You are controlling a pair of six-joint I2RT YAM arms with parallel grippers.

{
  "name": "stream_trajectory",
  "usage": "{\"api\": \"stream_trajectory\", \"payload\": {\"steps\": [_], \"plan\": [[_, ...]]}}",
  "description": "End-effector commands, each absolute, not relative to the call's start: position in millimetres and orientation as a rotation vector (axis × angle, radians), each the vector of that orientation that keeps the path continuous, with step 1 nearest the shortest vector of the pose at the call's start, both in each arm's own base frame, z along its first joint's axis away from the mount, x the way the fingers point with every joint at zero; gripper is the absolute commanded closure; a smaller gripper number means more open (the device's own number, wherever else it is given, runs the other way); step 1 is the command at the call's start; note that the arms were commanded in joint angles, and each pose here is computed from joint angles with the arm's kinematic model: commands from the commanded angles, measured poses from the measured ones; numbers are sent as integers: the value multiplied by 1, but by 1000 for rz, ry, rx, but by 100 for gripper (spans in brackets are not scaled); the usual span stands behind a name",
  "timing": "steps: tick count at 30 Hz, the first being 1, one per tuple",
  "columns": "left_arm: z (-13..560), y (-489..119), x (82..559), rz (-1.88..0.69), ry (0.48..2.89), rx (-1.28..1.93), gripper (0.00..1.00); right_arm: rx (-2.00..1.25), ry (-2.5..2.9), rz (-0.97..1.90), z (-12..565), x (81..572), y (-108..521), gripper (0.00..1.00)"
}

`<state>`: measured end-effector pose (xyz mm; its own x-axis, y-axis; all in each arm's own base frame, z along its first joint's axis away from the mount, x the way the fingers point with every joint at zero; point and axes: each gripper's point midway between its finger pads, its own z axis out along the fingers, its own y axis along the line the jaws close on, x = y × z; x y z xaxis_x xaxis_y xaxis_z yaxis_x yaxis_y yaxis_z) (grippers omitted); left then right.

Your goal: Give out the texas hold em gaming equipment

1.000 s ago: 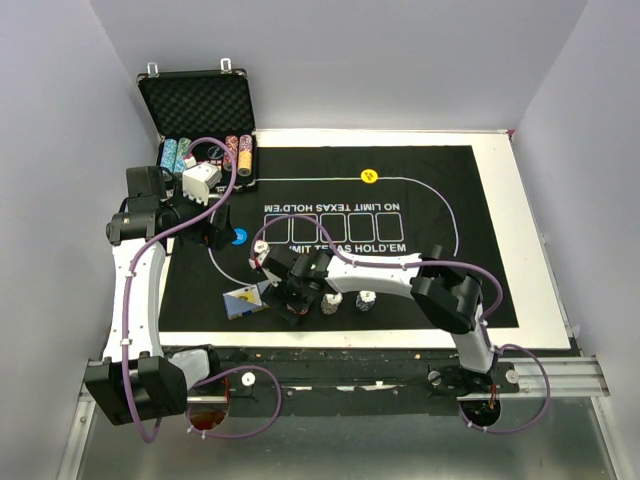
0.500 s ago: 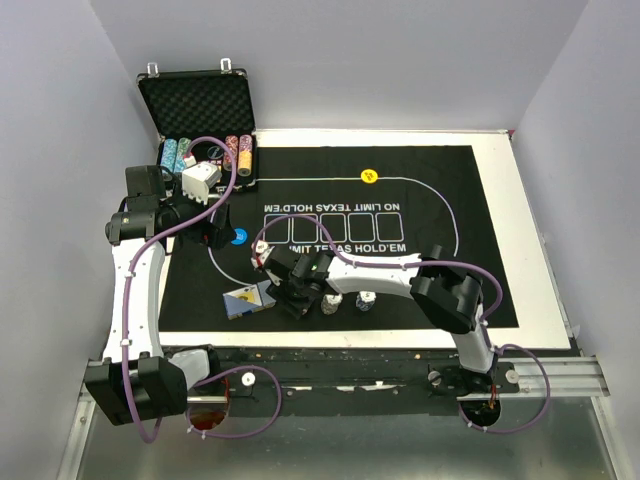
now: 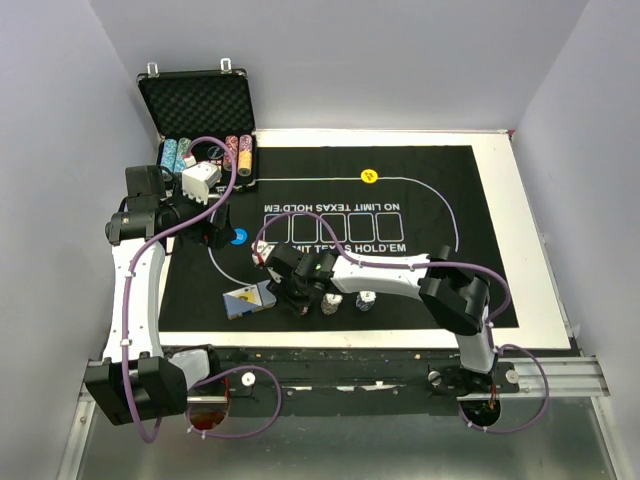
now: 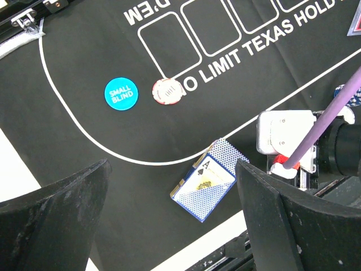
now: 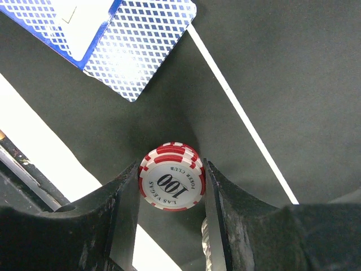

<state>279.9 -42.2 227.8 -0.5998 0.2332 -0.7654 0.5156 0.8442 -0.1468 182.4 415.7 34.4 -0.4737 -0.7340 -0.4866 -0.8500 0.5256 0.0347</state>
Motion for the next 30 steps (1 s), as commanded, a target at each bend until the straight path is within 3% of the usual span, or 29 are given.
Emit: {"api": "stream_trajectory", "payload": {"steps": [1, 10, 20, 25, 30], "plan": [[230, -46, 273, -484, 2215, 551, 1, -1256, 2310, 406, 57, 184, 422, 50], [232, -46, 272, -484, 2208, 555, 1, -1092, 2300, 341, 80, 233, 410, 57], [230, -45, 271, -479, 2211, 564, 1, -586, 2375, 328, 116, 401, 329, 59], [228, -46, 271, -488, 2216, 570, 1, -303, 2398, 201, 110, 489, 257, 59], [226, -46, 272, -493, 2221, 580, 1, -83, 2437, 126, 80, 541, 196, 58]]}}
